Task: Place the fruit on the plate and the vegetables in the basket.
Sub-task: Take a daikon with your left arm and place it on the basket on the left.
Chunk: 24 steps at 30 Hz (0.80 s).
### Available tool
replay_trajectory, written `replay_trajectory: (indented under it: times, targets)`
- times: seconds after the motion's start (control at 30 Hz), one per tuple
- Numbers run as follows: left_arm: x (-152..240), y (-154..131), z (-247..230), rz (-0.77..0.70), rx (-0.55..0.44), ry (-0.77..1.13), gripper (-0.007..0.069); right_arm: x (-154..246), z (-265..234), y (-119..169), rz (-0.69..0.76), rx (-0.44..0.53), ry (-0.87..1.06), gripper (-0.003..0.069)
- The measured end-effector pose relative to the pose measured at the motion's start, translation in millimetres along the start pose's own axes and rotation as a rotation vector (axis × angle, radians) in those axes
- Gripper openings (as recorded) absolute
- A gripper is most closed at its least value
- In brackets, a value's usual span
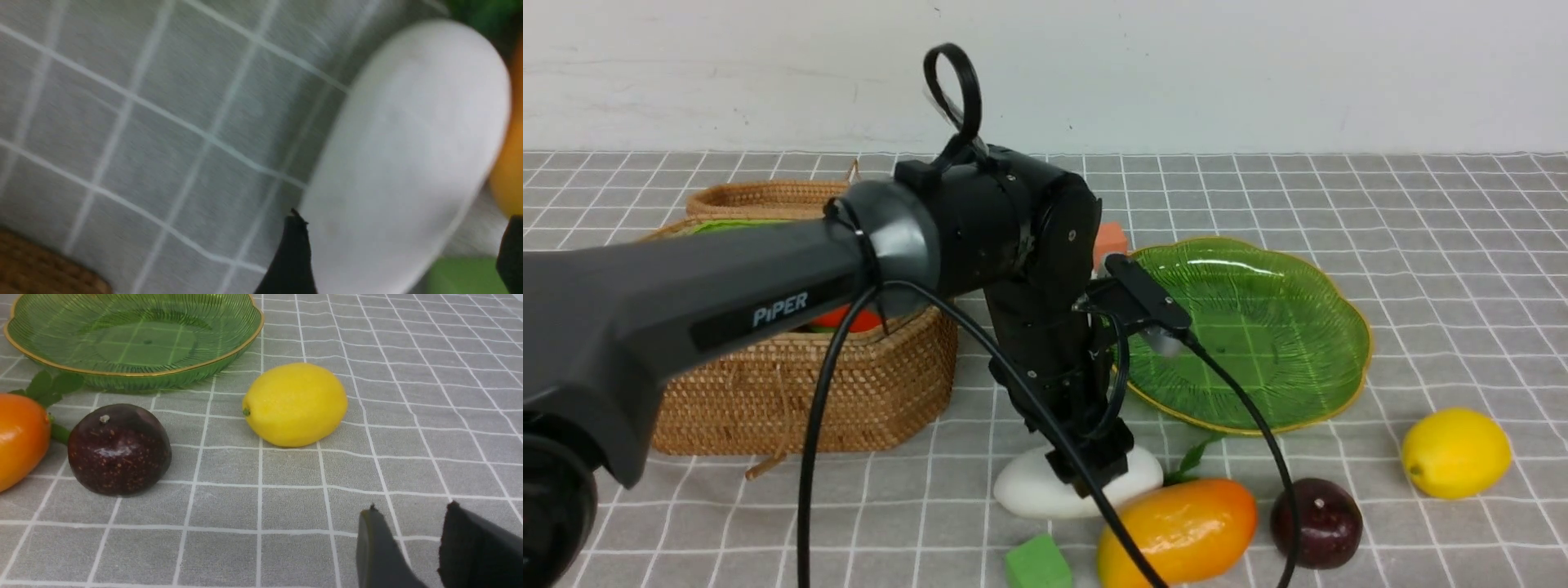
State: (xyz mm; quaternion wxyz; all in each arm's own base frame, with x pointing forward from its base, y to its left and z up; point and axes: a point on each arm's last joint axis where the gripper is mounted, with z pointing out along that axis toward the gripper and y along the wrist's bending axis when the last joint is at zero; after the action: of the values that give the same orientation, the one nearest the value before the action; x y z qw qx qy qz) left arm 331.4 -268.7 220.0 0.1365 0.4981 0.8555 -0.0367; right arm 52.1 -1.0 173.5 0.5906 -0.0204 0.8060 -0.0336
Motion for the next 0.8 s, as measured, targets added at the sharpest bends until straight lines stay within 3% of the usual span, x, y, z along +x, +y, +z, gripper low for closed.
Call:
replay_trajectory:
  times: [0.6, 0.8]
  targets:
    - [2.3, 4.0, 35.7, 0.020, -0.008, 0.066, 0.0528, 0.0, 0.0, 0.0, 0.000, 0.000, 0.000, 0.0244]
    - [7.8, 11.7, -2.7, 0.054, -0.120, 0.093, 0.0528, 0.0, 0.0, 0.0, 0.000, 0.000, 0.000, 0.0244]
